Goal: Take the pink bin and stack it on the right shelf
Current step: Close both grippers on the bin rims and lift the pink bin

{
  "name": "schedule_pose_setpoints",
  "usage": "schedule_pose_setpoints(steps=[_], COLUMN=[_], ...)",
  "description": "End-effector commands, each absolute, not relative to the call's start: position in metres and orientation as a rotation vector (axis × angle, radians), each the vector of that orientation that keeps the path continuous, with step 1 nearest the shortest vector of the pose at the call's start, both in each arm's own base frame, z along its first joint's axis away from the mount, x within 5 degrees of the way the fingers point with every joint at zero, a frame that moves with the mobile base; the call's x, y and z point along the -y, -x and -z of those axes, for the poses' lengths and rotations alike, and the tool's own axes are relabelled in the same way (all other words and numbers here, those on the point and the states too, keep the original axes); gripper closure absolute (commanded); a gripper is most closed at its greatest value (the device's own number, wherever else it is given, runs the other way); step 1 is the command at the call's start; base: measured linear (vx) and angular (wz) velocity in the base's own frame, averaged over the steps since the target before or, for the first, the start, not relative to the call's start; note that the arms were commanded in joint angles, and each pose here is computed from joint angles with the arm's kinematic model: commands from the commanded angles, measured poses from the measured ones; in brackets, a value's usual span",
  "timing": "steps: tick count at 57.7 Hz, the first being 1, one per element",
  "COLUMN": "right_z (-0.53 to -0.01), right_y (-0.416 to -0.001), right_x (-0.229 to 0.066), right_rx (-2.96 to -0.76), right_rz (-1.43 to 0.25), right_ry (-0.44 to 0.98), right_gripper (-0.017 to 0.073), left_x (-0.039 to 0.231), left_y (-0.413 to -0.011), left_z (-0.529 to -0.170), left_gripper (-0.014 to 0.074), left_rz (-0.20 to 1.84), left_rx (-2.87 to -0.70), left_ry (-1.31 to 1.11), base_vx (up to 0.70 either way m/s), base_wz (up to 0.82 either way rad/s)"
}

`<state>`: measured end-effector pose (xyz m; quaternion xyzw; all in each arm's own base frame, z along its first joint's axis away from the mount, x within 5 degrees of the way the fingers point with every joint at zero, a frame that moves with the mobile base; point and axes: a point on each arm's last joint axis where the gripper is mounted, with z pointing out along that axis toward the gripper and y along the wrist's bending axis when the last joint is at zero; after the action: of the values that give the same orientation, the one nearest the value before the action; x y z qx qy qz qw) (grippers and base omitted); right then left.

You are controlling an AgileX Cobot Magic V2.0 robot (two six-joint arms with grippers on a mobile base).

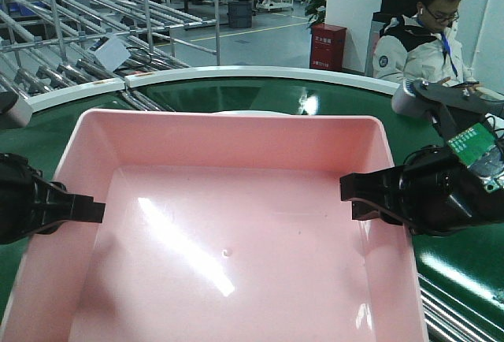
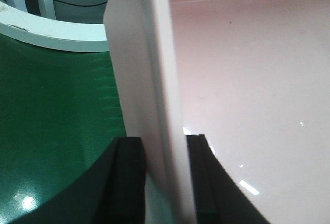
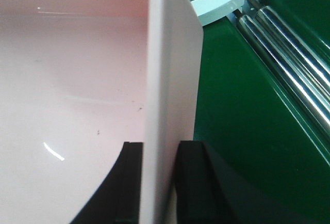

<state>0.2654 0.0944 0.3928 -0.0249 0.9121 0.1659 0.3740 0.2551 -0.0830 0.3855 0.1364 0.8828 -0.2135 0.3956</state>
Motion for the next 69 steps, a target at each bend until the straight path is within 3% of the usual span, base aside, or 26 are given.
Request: schedule_pose_setpoints(steps=[1, 69], right_z=[-0.4248, -0.4248], right_y=[-0.2599, -0.2599], right_x=[-0.0924, -0.0924], right_rx=[-2.146, -2.146], right_rz=[-0.483, -0.483], right_ry=[0.047, 0.047], right_gripper=[0.0568, 0.0568], left_x=[0.0852, 0.0853], left_y=[-0.2456, -0.2463], left_z=[-0.4081, -0.4079], left_gripper=[0.0599, 0.0599], left_rz=[0.583, 0.582], left_rx=[-2.137, -2.136], left_ry=[-0.344, -0.342], base_vx=[0.0, -0.03], base_wz=[0.0, 0.02])
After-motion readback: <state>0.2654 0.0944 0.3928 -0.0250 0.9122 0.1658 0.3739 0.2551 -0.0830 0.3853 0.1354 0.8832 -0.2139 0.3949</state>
